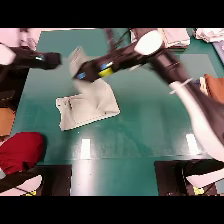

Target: Fold the shirts.

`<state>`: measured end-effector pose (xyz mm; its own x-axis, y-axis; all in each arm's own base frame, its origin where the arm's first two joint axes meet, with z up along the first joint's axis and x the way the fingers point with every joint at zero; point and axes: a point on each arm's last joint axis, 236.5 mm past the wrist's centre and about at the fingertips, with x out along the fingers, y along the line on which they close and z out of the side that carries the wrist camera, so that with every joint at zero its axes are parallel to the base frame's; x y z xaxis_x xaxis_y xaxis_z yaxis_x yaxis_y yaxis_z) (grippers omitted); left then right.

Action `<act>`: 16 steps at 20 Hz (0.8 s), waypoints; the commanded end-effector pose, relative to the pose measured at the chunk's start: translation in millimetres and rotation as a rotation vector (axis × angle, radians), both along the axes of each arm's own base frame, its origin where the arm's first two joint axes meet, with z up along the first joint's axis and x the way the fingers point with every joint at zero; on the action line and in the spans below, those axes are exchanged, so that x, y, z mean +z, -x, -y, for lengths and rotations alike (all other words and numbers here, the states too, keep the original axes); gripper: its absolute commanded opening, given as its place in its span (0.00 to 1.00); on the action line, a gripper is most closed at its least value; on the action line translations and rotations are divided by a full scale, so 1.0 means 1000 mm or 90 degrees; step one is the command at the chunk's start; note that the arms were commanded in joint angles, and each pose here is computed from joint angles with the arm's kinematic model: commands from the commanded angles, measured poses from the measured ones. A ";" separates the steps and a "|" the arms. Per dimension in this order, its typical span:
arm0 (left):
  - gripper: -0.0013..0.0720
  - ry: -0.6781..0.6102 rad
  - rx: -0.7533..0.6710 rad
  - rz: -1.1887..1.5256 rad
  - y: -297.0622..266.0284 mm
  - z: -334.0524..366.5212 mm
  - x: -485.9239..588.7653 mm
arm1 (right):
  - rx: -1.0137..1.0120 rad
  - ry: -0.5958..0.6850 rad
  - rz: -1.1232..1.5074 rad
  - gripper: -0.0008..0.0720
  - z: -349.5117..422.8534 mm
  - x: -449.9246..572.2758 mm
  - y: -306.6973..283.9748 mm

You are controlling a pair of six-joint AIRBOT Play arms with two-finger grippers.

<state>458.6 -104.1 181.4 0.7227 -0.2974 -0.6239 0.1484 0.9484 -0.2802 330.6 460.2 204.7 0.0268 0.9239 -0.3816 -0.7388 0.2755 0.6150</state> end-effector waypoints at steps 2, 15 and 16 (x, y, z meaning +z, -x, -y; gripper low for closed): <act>0.05 -0.048 0.077 0.075 0.032 -0.065 0.060 | 0.044 -0.012 0.035 0.47 -0.079 -0.031 0.030; 0.05 -0.055 -0.043 0.089 0.044 0.007 0.061 | -0.270 0.253 -0.312 0.88 0.210 -0.224 -0.076; 0.05 -0.055 -0.043 0.089 0.044 0.007 0.061 | -0.275 0.234 -0.353 0.87 0.209 -0.234 -0.077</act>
<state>415.3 -105.2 240.8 0.7843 -0.2866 -0.5501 0.2286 0.9580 -0.1732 408.1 280.9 5.7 0.1125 0.6507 -0.7510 -0.3430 0.7347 0.5852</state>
